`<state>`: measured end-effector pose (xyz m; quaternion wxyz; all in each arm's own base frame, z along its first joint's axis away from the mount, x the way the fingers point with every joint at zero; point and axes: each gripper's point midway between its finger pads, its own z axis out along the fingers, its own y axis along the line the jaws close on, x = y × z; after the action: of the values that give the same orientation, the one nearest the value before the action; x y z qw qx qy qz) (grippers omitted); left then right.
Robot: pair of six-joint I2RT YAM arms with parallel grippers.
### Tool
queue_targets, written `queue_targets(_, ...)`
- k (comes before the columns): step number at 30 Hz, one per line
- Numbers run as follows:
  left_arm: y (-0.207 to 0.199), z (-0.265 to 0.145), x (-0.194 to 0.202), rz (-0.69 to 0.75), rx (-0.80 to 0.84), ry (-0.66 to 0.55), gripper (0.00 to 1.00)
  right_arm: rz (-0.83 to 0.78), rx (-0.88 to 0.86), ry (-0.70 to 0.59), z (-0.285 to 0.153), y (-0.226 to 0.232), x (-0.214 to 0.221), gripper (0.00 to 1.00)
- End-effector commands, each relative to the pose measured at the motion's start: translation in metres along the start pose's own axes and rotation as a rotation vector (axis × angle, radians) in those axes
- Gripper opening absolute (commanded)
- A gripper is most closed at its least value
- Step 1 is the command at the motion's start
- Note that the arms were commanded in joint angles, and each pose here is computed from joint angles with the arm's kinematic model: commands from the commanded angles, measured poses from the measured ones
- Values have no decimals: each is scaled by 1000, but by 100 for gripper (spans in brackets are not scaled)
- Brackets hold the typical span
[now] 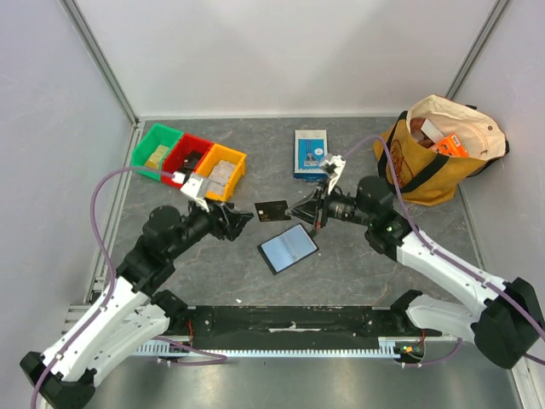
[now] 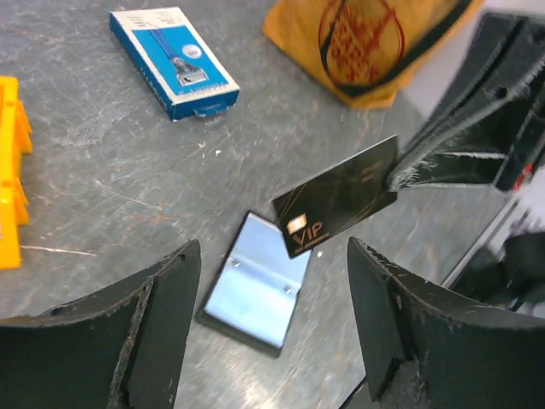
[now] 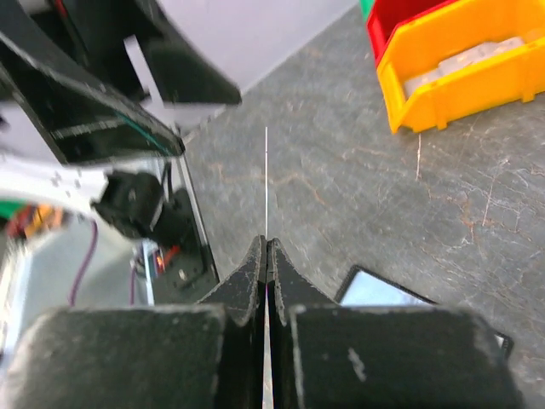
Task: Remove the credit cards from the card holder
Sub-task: Place the credit card in the storage box.
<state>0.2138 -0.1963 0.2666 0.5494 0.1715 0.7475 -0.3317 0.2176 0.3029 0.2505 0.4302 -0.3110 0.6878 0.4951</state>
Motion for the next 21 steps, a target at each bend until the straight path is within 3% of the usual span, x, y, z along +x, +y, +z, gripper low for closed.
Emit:
queue_targets(1,1,-1,-31,-383,-6,-289,76,229,36,-419,-14,10,-66,0)
queue_targets(11,-16,-1,-33,-686,169,-405,76,499,118,-689,-21,13,-60,0)
queue_targets(21,-33,18,-29,-732,223,-376,72,625,94,-750,-11,18,-67,0)
